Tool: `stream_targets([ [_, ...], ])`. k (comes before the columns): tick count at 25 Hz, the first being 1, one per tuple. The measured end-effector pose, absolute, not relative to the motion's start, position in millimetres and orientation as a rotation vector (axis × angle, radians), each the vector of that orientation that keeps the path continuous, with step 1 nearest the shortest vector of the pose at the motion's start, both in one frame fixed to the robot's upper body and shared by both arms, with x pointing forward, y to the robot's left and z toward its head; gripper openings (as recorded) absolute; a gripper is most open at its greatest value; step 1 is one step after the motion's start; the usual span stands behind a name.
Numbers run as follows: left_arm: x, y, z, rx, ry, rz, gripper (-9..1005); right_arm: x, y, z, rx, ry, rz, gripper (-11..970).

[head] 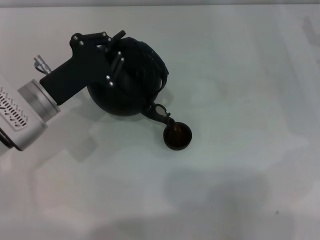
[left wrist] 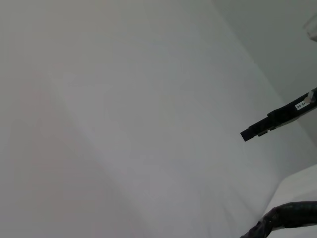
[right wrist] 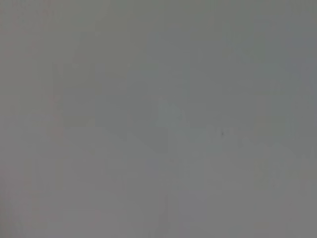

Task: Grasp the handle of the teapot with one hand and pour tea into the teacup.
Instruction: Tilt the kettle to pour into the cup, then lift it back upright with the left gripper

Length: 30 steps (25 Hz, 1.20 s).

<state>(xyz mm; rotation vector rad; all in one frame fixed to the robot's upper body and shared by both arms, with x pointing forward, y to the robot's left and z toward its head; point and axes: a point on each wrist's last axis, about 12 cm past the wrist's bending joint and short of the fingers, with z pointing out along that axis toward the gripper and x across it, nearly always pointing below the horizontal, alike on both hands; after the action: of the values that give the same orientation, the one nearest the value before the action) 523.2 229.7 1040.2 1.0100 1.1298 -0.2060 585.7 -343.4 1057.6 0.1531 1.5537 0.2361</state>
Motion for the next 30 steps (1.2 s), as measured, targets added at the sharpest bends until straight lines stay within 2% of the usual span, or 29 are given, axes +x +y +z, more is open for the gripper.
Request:
stream_targets([
  [19,526.7,228.4,1042.1,1.045,1.116,-0.209,109,587.1,-342.3,1058.6,0.152,1.550,0.239,834],
  [30,523.5,231.9,1040.2,0.948,1.166,-0.227,107,586.4,-340.9,1056.7,0.170,1.556,0.253,834],
])
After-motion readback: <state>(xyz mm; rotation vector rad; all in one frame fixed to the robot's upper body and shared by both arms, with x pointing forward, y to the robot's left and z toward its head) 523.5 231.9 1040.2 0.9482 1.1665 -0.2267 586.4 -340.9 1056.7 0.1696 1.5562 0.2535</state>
